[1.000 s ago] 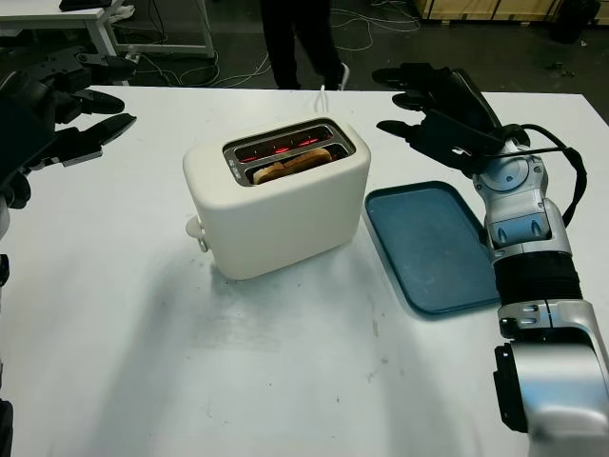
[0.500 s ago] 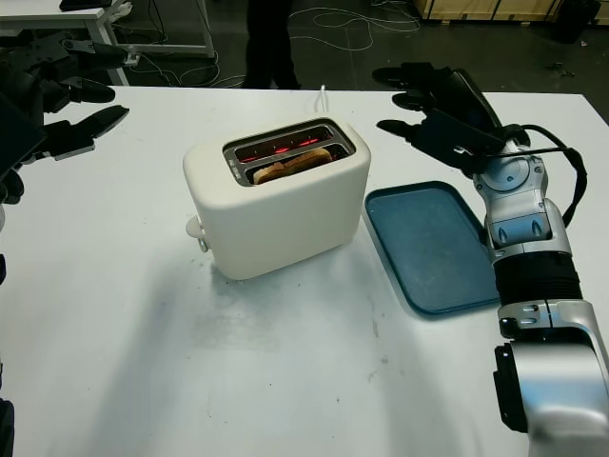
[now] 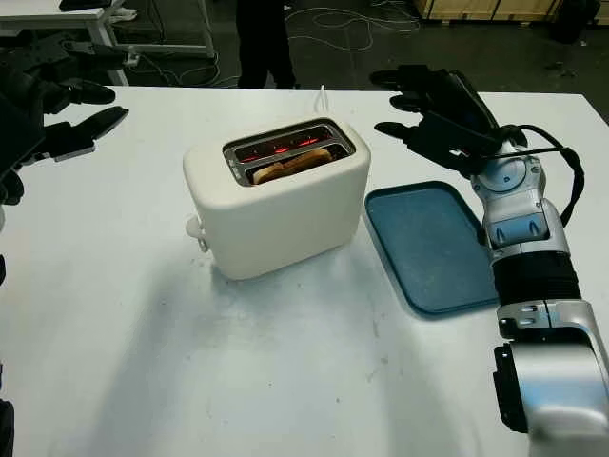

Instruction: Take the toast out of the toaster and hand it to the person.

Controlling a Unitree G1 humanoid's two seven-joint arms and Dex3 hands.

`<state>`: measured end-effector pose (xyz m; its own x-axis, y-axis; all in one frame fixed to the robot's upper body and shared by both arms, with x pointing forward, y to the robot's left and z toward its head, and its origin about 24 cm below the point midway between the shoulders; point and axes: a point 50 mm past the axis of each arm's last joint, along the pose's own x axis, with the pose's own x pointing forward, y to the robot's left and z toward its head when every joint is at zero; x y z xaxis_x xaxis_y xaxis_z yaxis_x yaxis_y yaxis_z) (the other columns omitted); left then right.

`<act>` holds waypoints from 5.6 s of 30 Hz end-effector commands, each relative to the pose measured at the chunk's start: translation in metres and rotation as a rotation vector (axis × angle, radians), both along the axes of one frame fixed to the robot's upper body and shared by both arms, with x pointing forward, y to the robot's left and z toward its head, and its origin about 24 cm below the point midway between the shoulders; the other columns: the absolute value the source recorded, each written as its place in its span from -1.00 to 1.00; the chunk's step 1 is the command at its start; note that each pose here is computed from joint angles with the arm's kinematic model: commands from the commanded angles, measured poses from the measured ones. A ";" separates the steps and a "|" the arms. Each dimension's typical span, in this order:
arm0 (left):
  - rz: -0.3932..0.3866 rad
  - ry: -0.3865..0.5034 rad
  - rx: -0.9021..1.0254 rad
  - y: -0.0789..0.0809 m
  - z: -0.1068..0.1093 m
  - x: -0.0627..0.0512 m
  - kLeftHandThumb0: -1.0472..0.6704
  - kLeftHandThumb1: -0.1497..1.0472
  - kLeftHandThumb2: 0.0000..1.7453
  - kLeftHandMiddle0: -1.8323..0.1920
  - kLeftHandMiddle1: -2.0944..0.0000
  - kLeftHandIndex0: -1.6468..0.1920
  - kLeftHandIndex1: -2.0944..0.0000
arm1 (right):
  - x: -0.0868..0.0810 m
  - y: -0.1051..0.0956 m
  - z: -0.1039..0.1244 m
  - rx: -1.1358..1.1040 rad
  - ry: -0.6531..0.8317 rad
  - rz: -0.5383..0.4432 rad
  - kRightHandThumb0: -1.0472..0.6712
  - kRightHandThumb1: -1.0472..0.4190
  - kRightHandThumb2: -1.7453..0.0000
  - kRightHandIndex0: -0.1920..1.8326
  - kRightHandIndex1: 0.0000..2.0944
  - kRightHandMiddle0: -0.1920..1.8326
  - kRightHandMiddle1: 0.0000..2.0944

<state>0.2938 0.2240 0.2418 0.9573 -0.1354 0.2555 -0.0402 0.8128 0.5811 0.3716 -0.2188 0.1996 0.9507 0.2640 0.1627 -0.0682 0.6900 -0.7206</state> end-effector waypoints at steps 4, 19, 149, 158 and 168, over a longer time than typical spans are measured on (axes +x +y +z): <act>-0.005 0.022 0.003 -0.001 -0.002 0.000 -0.17 0.58 -0.47 0.63 0.02 0.41 0.40 | -0.001 -0.002 0.000 -0.013 -0.005 -0.007 -0.18 -0.83 0.85 -0.17 -0.99 -0.25 -0.99; -0.014 0.038 -0.020 0.000 -0.003 -0.001 -0.12 0.56 -0.44 0.66 0.00 0.45 0.38 | -0.002 -0.003 -0.001 -0.017 -0.008 -0.001 -0.22 -0.83 0.83 -0.17 -0.99 -0.25 -1.00; -0.033 0.053 -0.049 -0.001 -0.006 0.002 -0.11 0.50 -0.35 0.73 -0.06 0.57 0.25 | 0.002 -0.001 -0.005 -0.057 0.003 -0.025 -0.13 -0.83 0.89 -0.14 -1.00 -0.21 -1.00; -0.028 0.046 -0.031 -0.001 -0.005 0.001 -0.12 0.50 -0.34 0.73 -0.05 0.56 0.26 | 0.001 -0.003 -0.005 -0.073 0.001 -0.028 -0.15 -0.83 0.87 -0.14 -0.99 -0.22 -1.00; -0.024 0.048 -0.069 -0.001 -0.006 0.001 -0.12 0.50 -0.35 0.73 -0.05 0.57 0.26 | 0.000 -0.004 -0.005 -0.074 -0.007 -0.029 -0.11 -0.83 0.87 -0.14 -0.99 -0.21 -1.00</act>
